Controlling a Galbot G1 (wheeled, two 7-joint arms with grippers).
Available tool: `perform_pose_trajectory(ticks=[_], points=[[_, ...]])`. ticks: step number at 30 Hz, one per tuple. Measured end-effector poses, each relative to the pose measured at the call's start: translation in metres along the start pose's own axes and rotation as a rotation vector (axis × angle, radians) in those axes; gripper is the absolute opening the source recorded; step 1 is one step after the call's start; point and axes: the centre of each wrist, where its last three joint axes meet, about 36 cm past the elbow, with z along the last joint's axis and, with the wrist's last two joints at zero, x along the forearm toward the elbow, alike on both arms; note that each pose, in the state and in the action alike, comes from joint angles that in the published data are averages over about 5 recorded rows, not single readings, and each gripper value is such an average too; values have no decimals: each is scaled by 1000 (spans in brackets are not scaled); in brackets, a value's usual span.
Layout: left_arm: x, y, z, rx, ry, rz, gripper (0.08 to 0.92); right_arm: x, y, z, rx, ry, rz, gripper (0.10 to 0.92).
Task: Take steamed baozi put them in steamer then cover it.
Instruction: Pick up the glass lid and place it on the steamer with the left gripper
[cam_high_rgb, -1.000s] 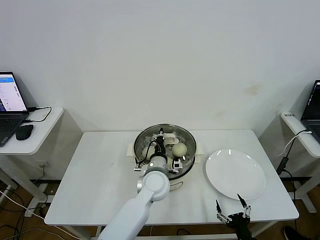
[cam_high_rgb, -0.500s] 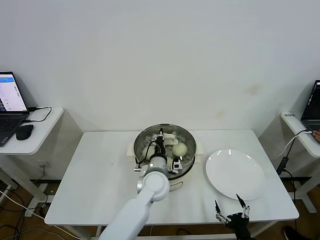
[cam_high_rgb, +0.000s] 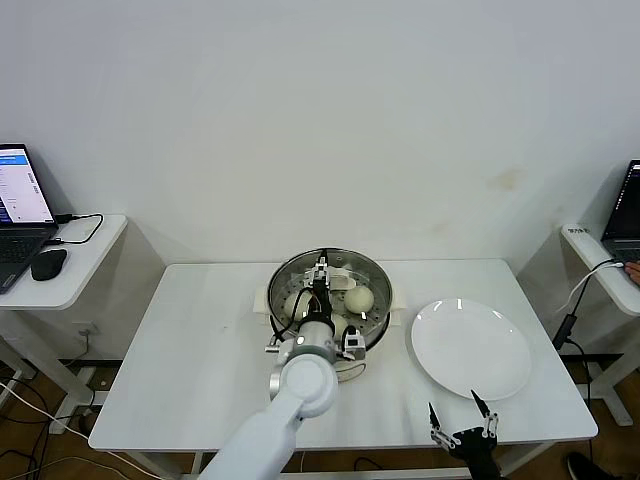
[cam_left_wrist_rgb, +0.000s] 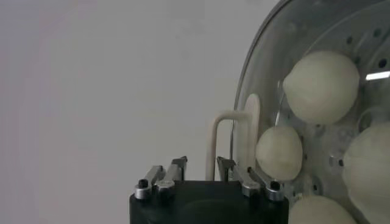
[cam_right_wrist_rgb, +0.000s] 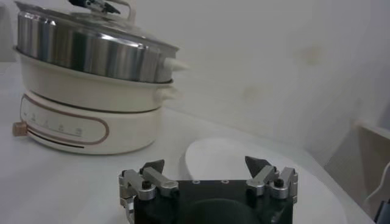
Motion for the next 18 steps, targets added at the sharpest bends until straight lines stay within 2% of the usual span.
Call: perform_pose_trajectory(ticks=[5, 8, 13, 18], points=[[23, 3, 5, 30, -33, -14, 751, 0, 0, 1, 3, 3, -1, 823], [40, 5, 14, 53, -50, -23, 807, 1, 1, 2, 4, 4, -3, 823], [73, 13, 36, 136, -78, -48, 822, 2, 1, 1, 5, 3, -6, 823], [105, 16, 69, 313, -108, -98, 823, 4, 2, 0, 3, 2, -8, 823]])
